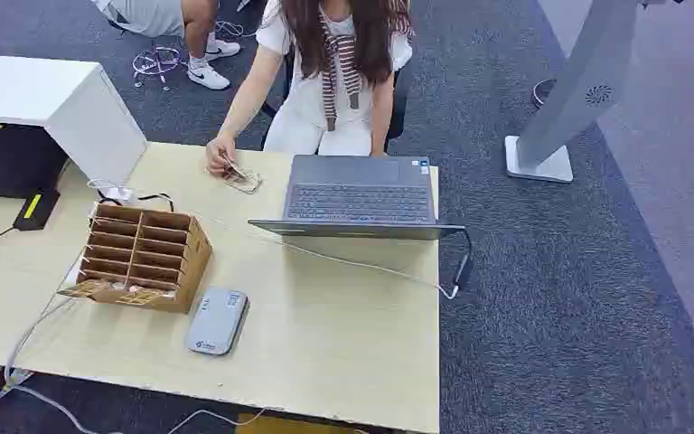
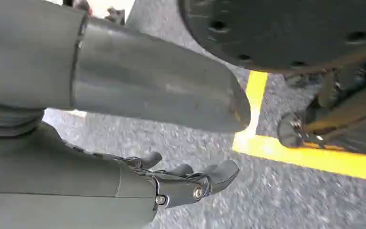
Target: Pass the card to the sensor for recognition and then transmit it.
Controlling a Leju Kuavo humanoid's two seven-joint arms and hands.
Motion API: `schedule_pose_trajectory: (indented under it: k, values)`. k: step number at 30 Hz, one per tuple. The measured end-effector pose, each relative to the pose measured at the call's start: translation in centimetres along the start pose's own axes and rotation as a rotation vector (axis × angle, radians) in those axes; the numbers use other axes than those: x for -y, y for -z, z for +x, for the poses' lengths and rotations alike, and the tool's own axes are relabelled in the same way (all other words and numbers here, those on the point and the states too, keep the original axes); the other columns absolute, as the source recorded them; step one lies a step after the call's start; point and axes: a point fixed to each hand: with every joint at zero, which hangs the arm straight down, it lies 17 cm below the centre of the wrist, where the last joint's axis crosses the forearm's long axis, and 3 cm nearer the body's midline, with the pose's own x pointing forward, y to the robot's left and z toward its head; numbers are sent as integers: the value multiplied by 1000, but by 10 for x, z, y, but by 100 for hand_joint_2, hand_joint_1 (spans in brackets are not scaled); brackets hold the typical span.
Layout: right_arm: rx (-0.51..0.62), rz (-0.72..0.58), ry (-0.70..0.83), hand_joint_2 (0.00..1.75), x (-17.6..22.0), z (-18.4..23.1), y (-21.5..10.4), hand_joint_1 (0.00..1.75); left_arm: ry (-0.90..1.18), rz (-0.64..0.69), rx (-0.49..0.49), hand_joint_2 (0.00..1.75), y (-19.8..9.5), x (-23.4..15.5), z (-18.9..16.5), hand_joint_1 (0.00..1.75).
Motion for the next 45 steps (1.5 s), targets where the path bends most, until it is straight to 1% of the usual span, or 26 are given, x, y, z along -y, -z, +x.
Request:
schedule_pose_trajectory:
  k: [5,6,10,12,13,19,26,35,36,42,45]
  values:
    - [-26,34,46,175,-8,-19,-4,0,-196,26,106,175,2,-12,30,0]
    - [-29,42,59,0,-11,-22,-5,0,-240,31,133,175,1,-14,37,0]
    - [-44,60,101,0,-22,-30,-7,0,-370,50,249,175,-3,-26,60,0]
    - [-48,66,118,0,-28,-33,-7,0,-415,45,310,175,-6,-26,73,0]
    - [-48,66,127,175,-30,-33,-7,0,-432,40,332,175,-7,-24,78,0]
    - [-56,69,160,175,-38,-36,-8,0,-474,3,441,175,-18,-13,105,0]
    - [-61,65,201,175,-46,-39,-8,0,-489,-27,600,175,-43,-8,141,0]
    - [-57,63,242,175,-52,-38,-8,0,-487,-31,835,175,-98,-13,189,0]
    - [-57,61,249,175,-53,-38,-7,0,-484,-29,874,175,-108,-14,197,0]
    - [-55,54,277,175,-54,-36,-7,0,-480,1,1024,175,-153,-23,226,0]
    - [-55,51,285,175,-55,-36,-7,0,-477,29,1112,175,-182,-31,242,0]
